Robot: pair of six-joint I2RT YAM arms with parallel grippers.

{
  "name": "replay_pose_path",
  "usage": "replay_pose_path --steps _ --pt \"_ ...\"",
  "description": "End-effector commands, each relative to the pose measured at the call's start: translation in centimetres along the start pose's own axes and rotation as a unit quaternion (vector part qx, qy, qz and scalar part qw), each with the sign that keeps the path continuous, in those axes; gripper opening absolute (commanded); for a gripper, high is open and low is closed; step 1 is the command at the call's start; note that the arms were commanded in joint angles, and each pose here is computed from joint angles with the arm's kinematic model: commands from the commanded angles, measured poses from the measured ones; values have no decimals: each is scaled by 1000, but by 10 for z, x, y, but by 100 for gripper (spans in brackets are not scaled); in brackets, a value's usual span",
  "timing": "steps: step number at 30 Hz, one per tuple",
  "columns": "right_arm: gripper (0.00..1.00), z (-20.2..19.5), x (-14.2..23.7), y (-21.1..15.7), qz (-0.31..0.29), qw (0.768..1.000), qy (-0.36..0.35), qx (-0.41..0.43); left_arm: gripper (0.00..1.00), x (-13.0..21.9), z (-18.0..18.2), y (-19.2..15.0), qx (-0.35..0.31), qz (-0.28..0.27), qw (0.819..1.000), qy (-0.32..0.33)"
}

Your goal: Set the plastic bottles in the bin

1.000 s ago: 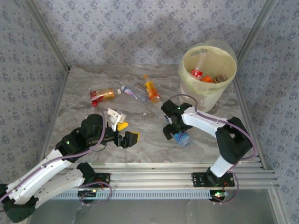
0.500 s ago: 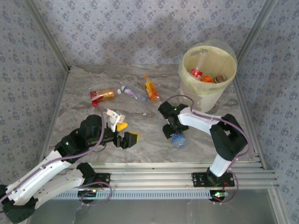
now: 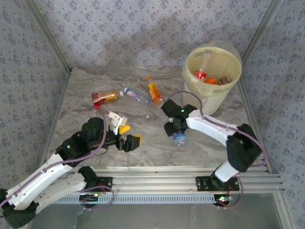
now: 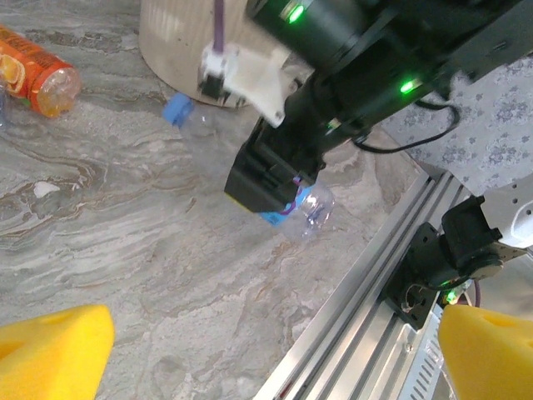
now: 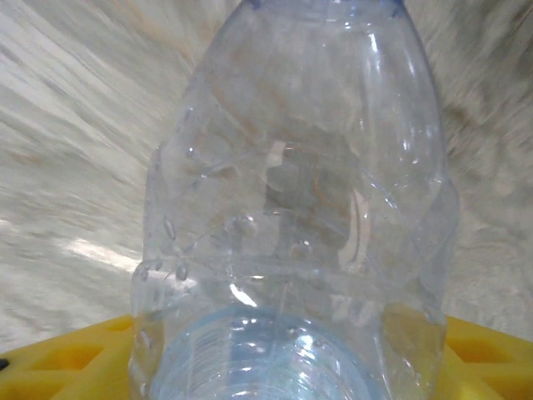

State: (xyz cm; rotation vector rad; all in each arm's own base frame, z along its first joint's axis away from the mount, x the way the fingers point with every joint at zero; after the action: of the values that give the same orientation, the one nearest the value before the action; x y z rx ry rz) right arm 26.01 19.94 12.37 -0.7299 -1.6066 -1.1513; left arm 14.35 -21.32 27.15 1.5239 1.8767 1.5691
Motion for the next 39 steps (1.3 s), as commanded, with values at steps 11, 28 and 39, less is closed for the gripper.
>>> replay_pose_path --steps 11,28,39 --pt "67 -8 208 86 -282 952 114 -26 100 23 -20 47 16 -125 991 -40" --pt "69 -150 286 172 -419 893 -29 -164 100 59 -20 70 23 -194 981 -14" --pt "69 -245 227 179 -344 896 -138 -246 100 62 -17 66 17 -178 984 0"
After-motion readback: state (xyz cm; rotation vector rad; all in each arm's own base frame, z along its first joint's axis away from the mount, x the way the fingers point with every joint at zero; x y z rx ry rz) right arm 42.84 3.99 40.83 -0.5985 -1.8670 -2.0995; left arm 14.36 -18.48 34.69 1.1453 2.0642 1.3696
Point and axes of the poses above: each hand's point on the last joint's axis, 136 mm out from that joint toward the fingers, its own x axis back along the fingers, its own z axis along the line the jaws close on, y = z × x, the point moved 2 cm from there along x, back along the fingers, and after that the axes turned 4 degrees about -x, right-handed, at the moved point
